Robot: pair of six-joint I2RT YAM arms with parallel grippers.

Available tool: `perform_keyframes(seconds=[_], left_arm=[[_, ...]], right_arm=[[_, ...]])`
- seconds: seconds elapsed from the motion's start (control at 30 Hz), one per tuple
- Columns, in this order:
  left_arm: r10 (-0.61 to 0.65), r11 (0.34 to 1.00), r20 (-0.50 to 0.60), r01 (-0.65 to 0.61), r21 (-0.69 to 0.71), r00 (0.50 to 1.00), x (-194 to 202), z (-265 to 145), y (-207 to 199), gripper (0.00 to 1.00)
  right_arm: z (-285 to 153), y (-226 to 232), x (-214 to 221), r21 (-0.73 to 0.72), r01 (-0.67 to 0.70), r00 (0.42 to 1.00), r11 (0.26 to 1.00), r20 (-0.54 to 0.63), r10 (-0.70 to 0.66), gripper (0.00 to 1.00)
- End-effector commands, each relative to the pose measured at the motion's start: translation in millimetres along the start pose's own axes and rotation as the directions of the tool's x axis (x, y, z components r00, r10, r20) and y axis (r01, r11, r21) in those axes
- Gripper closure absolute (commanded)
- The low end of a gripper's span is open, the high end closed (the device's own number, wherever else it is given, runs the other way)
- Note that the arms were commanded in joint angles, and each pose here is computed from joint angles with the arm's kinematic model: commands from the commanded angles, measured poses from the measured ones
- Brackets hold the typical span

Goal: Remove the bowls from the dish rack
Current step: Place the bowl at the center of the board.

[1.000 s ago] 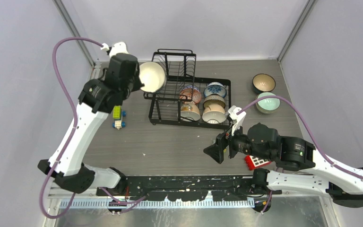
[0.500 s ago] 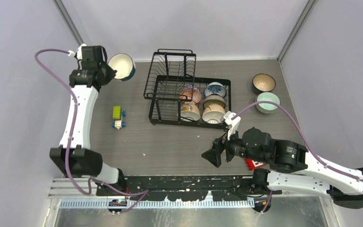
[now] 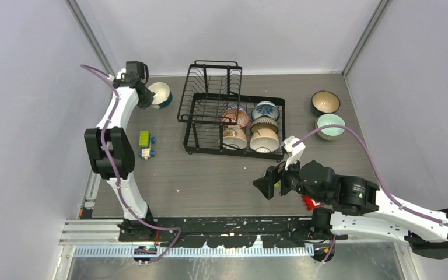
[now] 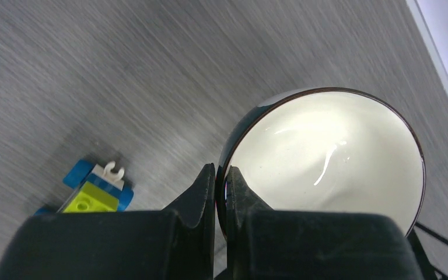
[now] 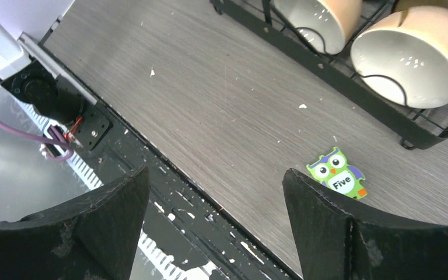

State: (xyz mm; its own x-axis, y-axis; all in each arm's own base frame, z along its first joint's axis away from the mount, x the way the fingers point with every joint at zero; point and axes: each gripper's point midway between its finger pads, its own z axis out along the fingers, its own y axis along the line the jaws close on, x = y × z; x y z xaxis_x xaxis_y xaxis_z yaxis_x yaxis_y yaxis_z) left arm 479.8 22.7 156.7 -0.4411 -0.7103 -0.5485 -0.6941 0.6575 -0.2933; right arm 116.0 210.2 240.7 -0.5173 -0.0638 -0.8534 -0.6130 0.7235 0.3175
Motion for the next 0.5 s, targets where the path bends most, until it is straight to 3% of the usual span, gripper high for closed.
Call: perform_keyframes(seconds=[0.0,0.2,0.47], left_arm=[[-0.108,0.99,0.169,0.09,0.11,0.98,-53,2,-30,1.0],[-0.095,0.994,0.143,0.087,0.06,0.985,-49,41,-27,1.0],[-0.072,0.997,0.143,0.069,0.023,0.987,-52,62,-23,1.0]], right_arm=[[-7,-6,-28,0.04,-0.035,0.993,0.999,0.113,0.03,0.12],[-12,-18,-35,0.104,-0.034,0.99,0.994,0.142,0.019,0.12],[-11,-27,-39,0.155,-0.04,0.985,0.987,0.17,0.014,0.12]])
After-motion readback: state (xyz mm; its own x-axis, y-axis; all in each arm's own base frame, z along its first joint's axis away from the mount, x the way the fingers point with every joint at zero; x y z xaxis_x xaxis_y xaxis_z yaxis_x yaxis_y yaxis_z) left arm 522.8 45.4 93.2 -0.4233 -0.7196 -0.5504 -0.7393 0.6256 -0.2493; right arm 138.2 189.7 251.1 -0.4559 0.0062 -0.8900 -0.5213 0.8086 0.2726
